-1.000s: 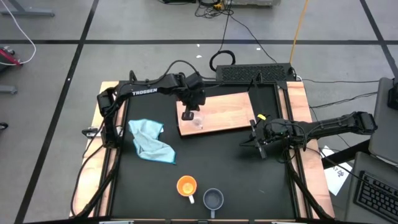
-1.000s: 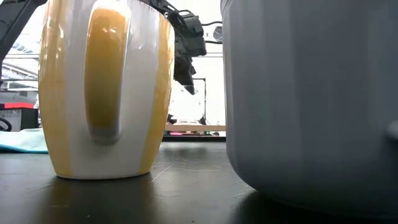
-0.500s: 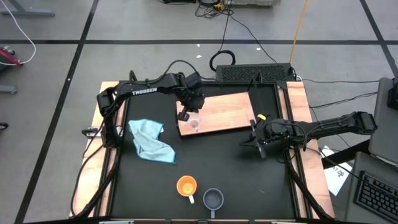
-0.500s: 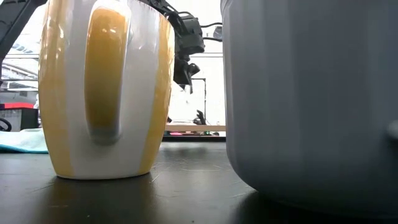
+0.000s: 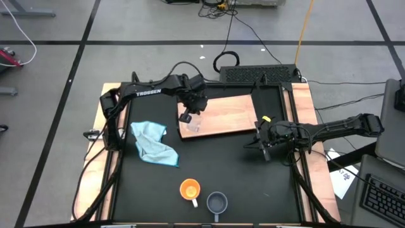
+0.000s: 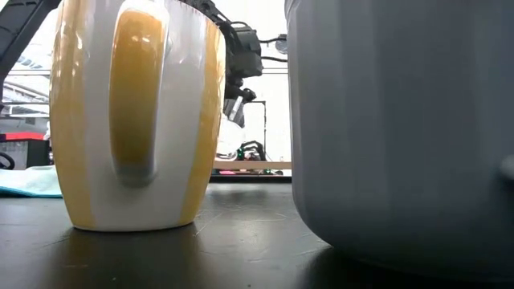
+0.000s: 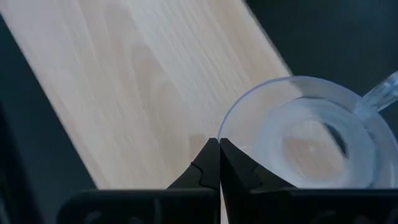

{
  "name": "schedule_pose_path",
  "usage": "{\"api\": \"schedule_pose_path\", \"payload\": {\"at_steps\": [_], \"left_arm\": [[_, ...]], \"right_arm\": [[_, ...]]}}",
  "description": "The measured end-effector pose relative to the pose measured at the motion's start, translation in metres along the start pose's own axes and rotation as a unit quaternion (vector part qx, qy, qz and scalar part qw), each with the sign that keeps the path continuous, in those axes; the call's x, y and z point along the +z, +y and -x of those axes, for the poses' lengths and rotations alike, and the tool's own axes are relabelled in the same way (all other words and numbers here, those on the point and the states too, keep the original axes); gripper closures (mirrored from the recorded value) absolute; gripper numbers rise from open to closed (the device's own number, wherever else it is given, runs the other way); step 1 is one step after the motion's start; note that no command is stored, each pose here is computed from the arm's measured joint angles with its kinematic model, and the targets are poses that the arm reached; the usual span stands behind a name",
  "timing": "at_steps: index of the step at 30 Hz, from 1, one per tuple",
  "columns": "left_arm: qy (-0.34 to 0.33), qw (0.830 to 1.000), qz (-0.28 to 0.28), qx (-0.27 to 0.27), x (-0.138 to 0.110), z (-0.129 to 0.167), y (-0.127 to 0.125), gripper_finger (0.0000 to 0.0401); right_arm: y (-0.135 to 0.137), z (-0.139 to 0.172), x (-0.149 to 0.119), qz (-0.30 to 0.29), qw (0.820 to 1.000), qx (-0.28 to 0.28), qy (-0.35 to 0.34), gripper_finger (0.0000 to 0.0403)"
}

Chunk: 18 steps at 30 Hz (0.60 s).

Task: Stack small to large cups/mugs on shelf
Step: Put the transparent mug on the shelf

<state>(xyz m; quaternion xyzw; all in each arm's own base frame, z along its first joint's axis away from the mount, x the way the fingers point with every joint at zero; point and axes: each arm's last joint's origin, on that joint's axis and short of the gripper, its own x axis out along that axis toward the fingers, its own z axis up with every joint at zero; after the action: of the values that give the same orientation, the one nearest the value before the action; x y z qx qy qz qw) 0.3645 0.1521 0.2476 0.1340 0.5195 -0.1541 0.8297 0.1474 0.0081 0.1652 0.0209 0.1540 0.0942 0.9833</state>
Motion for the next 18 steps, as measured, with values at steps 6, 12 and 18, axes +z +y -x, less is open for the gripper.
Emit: {"api": "schedule_pose_path", "payload": {"at_steps": [6, 12, 18], "left_arm": [[0.022, 0.999, -0.022, 0.034, 0.012, -0.004, -0.009, 0.0401], [0.038, 0.996, -0.036, 0.067, 0.021, -0.006, -0.016, 0.0401], [0.041, 0.995, -0.039, 0.086, 0.027, -0.002, -0.022, 0.0401]], "right_arm": [[-0.001, 0.0, 0.0, -0.002, 1.0, -0.01, 0.0, 0.0403], [-0.001, 0.0, 0.0, -0.002, 1.0, -0.01, 0.0, 0.0403], [-0.001, 0.0, -0.001, -0.005, 1.0, -0.01, 0.006, 0.0403]]}}
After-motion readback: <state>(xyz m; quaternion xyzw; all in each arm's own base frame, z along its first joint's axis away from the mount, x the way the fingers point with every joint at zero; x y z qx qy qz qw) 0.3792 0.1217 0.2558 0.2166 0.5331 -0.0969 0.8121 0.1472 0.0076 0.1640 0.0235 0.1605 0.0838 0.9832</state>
